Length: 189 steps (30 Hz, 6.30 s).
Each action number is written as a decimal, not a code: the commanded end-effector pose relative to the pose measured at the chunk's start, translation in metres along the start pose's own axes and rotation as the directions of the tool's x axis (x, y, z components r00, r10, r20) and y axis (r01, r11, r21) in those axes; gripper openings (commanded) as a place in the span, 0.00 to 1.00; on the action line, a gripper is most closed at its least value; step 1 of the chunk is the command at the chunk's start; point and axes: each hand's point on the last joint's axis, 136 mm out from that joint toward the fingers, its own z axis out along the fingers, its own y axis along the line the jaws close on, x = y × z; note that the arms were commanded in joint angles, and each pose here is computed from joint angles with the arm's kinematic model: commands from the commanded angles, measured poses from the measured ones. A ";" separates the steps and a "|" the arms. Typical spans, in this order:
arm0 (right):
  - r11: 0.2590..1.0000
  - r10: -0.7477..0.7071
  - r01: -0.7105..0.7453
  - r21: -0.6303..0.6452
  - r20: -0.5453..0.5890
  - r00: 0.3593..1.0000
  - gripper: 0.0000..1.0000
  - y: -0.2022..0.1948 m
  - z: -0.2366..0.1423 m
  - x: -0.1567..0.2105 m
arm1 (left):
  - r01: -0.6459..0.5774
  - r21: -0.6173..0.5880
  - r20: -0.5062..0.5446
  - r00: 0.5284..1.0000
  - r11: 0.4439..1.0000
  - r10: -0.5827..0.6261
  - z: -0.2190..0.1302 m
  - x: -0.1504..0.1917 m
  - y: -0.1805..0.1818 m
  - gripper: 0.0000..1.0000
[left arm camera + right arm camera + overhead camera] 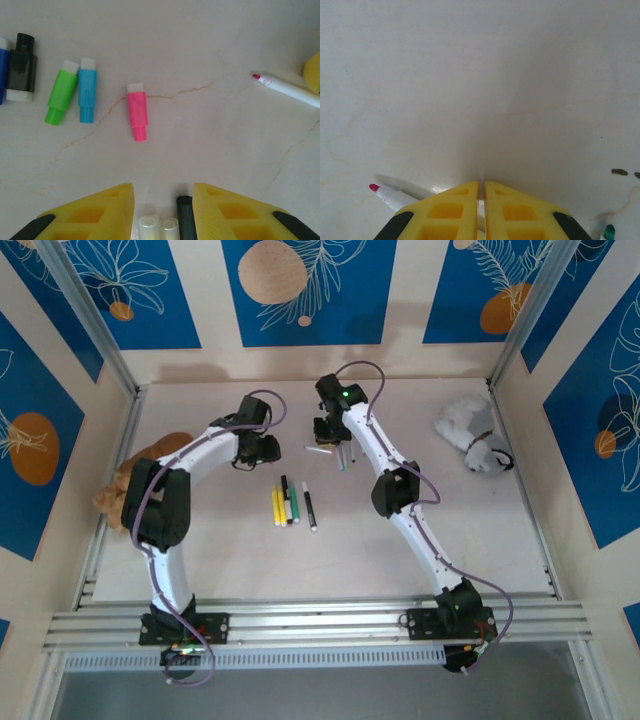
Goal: Open the pen caps
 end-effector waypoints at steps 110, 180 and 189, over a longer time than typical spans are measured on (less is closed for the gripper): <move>0.996 -0.050 0.059 -0.072 0.118 0.992 0.26 0.005 -0.185 0.134 | 0.101 0.299 0.014 0.994 0.949 -0.110 0.076 -0.044 -0.157 0.37; 0.930 -0.102 0.152 -0.336 0.164 0.981 0.00 0.079 -0.135 0.178 | 0.079 0.450 0.044 0.993 0.889 -0.111 -0.052 0.036 -0.124 0.62; 0.904 -0.123 0.190 -0.384 0.192 0.974 0.00 0.094 -0.150 0.176 | 0.092 0.464 0.023 0.993 0.881 -0.116 -0.042 0.035 -0.135 0.40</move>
